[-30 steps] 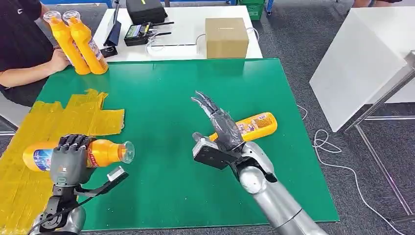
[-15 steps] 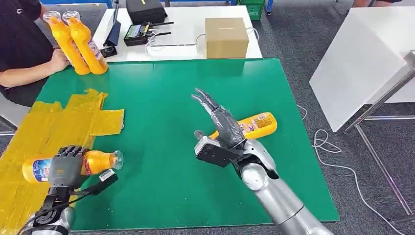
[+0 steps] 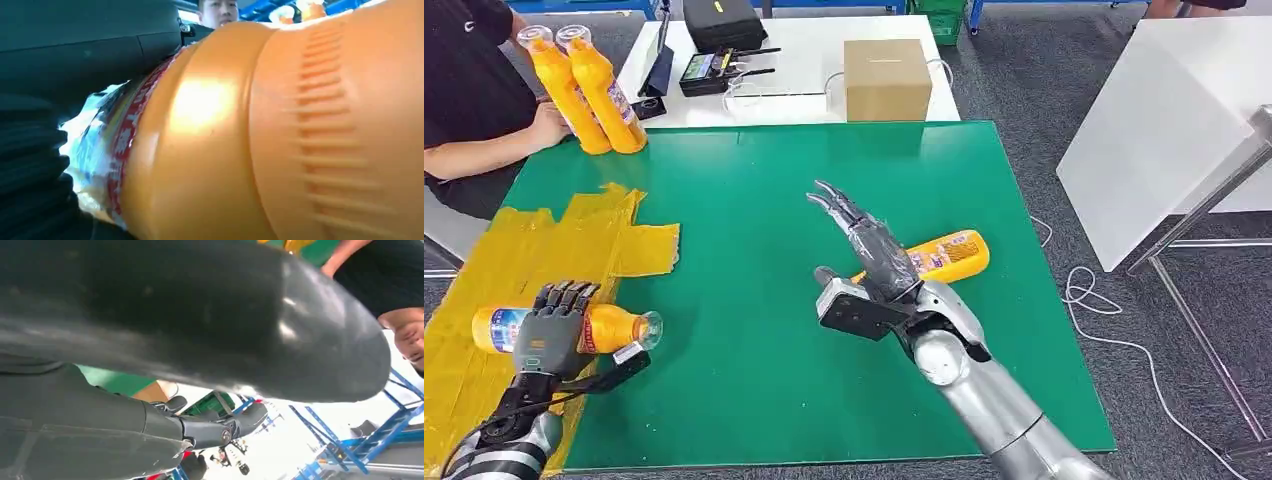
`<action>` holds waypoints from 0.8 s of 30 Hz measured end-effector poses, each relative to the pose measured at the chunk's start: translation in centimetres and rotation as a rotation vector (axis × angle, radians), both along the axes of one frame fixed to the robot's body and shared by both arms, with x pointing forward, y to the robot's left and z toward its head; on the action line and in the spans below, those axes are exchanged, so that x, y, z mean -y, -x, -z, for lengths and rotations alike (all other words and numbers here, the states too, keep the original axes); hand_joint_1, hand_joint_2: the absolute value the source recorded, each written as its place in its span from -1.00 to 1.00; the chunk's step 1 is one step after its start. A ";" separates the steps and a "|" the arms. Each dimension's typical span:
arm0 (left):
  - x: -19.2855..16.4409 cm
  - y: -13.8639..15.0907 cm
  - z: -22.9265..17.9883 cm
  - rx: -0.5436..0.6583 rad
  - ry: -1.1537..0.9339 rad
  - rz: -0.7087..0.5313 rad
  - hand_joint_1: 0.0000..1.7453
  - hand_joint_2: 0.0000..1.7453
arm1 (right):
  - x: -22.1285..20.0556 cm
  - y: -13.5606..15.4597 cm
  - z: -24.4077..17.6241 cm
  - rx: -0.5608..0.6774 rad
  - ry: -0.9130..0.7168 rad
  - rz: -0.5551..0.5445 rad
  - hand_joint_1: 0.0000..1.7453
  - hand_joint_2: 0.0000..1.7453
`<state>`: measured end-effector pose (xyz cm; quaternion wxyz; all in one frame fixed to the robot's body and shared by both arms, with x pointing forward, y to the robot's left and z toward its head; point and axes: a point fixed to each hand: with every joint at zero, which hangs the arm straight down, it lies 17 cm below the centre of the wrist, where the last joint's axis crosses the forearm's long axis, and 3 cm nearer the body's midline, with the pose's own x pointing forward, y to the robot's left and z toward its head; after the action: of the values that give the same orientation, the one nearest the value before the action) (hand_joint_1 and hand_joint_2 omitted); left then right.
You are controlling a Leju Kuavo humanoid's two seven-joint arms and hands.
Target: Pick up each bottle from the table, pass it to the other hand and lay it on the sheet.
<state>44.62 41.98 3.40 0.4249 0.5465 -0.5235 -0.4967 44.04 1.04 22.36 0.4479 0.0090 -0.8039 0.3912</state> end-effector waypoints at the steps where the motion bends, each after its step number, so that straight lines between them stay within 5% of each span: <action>1: 0.1 0.1 0.1 -0.005 0.008 0.010 -1.00 1.00 | 0.0 0.0 0.0 0.000 0.001 -0.002 -1.00 -1.00; 24: 2.3 1.7 0.7 -0.075 0.217 0.124 -1.00 1.00 | -0.6 0.3 0.9 -0.013 0.021 -0.018 -1.00 -1.00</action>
<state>42.97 39.64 2.70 0.4693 0.4451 -0.5907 -0.4824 43.78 1.67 21.51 0.4497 0.0139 -0.7968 0.4034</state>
